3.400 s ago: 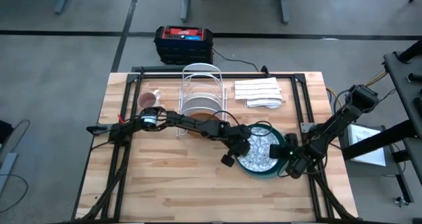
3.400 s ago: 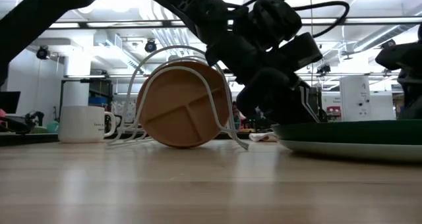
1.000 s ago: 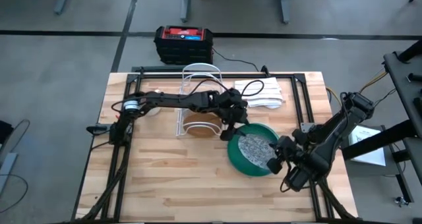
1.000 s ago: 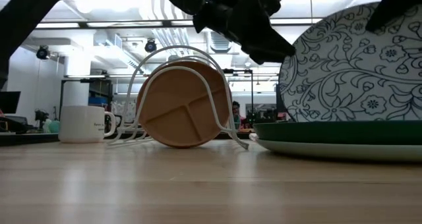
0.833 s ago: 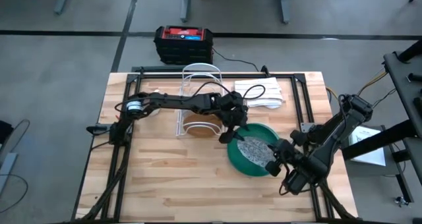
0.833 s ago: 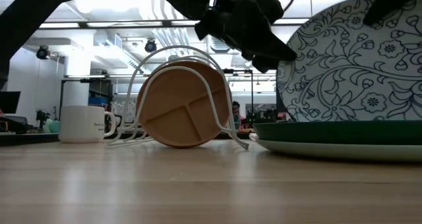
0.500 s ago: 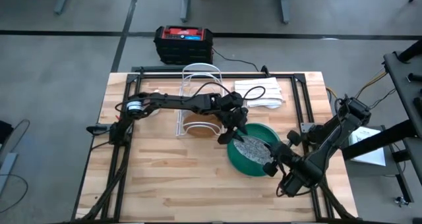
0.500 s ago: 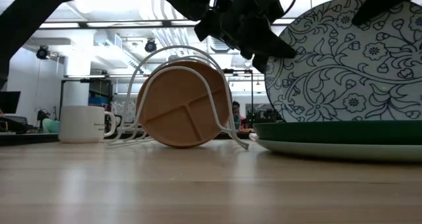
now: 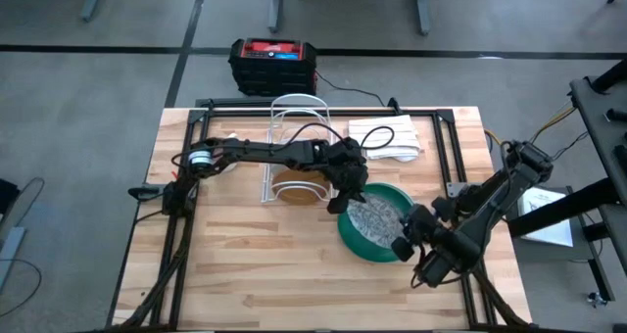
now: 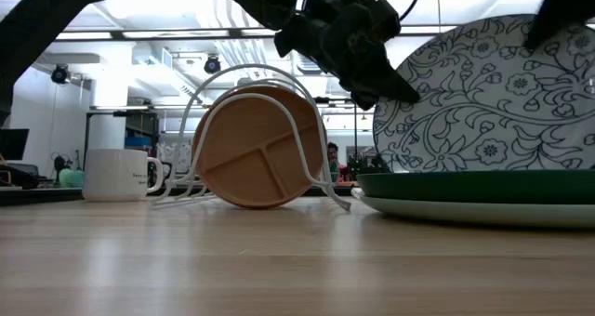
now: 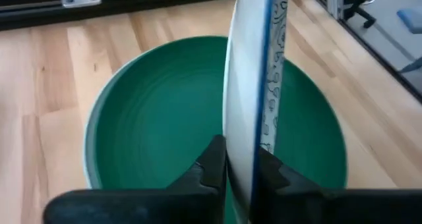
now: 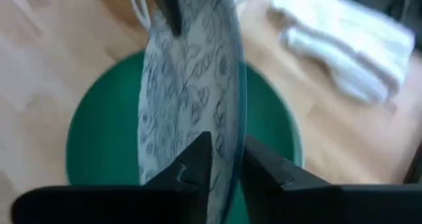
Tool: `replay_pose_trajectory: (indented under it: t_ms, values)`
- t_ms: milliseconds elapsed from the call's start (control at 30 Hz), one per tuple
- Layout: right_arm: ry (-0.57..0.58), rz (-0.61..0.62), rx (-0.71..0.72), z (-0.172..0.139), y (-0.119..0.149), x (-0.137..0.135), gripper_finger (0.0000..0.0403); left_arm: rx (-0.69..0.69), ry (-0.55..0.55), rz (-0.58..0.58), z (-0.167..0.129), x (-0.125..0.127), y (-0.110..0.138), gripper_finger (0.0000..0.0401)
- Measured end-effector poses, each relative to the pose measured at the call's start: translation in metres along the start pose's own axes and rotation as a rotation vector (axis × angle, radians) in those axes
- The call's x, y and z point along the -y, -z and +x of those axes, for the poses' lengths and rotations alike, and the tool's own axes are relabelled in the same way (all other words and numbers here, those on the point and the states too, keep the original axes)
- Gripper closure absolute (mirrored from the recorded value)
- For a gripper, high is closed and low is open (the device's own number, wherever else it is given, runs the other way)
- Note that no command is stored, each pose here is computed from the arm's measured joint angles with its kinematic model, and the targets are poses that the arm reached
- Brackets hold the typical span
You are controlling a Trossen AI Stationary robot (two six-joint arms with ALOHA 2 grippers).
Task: Sort dishes
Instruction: Put the blue patterned plate in the dish rack
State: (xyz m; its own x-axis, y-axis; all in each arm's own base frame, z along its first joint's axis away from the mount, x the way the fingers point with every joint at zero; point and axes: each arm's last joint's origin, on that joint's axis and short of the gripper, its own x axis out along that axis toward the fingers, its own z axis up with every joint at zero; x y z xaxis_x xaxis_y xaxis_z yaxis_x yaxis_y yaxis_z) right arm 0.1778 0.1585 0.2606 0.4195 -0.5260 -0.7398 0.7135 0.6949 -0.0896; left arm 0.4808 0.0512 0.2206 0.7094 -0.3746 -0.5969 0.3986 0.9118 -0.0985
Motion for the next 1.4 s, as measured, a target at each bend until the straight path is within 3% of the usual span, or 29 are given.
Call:
replay_pose_trajectory:
  t_ms: [133, 233, 567, 700, 900, 1133, 1400]
  values:
    - [-0.013, 0.128, -0.132, -0.005, -0.002, 0.008, 0.0306, 0.014, -0.012, 0.004, 0.000, -0.001, -0.002, 0.0386]
    - [-0.027, 0.188, -0.155, -0.008, -0.004, 0.011, 0.0283, 0.042, -0.021, 0.025, 0.001, 0.001, -0.005, 0.0393]
    - [-0.058, 0.193, -0.108, -0.005, -0.003, 0.013, 0.0239, 0.158, -0.013, 0.100, 0.005, 0.008, -0.020, 0.0390]
    - [-0.073, 0.098, -0.099, -0.002, -0.001, 0.010, 0.0264, 0.169, -0.008, 0.111, 0.006, 0.011, -0.021, 0.0390]
    - [-0.067, 0.062, -0.078, -0.001, 0.000, 0.012, 0.0380, 0.182, -0.008, 0.090, 0.005, 0.010, -0.023, 0.0364]
    - [-0.097, 0.102, -0.103, -0.005, -0.004, 0.017, 0.0380, 0.173, 0.009, 0.119, -0.006, 0.014, -0.028, 0.0283]
    - [-0.134, 0.143, -0.106, -0.015, -0.013, 0.034, 0.0380, 0.042, 0.012, 0.142, -0.069, 0.028, -0.038, 0.0217]
